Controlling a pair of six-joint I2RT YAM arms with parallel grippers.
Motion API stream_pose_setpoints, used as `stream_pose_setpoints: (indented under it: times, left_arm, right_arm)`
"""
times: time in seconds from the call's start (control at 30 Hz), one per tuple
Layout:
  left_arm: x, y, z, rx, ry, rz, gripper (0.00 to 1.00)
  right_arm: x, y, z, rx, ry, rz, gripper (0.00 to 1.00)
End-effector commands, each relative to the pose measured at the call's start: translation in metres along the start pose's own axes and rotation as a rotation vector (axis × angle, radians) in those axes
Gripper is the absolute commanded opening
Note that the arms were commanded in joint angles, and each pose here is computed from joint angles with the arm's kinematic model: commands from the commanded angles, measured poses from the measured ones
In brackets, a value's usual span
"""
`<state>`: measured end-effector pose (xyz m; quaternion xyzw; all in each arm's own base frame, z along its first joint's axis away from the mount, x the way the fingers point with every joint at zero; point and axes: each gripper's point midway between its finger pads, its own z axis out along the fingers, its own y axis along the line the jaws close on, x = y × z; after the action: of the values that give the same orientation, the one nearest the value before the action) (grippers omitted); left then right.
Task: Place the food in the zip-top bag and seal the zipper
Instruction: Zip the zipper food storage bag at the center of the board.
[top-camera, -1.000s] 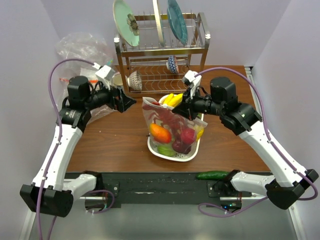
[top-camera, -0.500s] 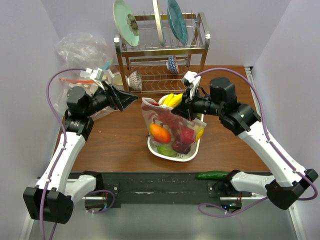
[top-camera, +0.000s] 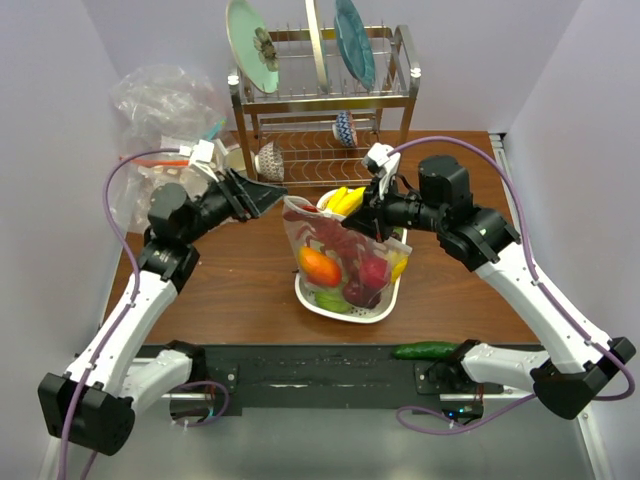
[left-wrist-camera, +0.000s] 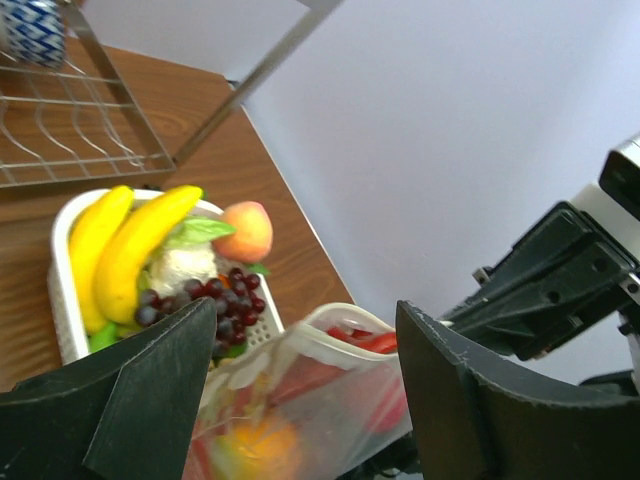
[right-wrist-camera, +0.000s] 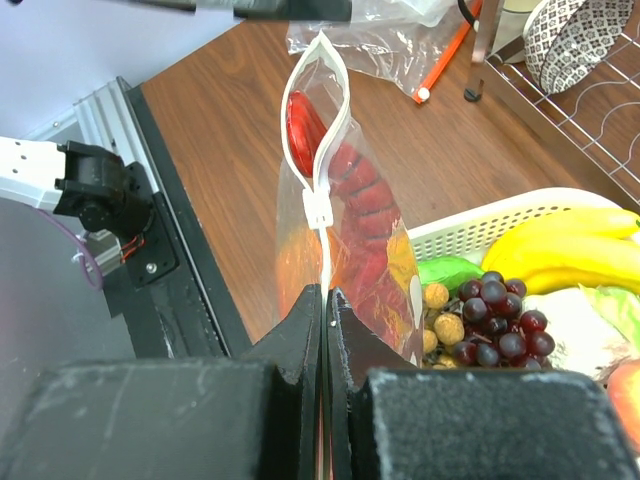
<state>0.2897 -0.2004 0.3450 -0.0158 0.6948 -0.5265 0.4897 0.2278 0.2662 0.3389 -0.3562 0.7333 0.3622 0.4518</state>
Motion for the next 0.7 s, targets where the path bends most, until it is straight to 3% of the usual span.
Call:
stream_pose_setpoints:
  times: [0.0, 0.27, 0.67]
  left_arm:
    - [-0.007, -0.015, 0.006, 0.019, -0.065, 0.0, 0.73]
    - [-0.003, -0.008, 0.008, -0.011, -0.082, -0.009, 0.62]
    - [0.021, -0.019, 0.014, 0.001, -0.036, -0.018, 0.61]
  right_arm:
    - [-0.021, 0.009, -0.003, -0.041, -0.079, -0.033, 0.0]
    - [-0.024, 0.011, -0.005, -0.045, -0.088, -0.035, 0.0]
    - [-0.022, 0.01, -0.003, -0.047, -0.084, -0.025, 0.0]
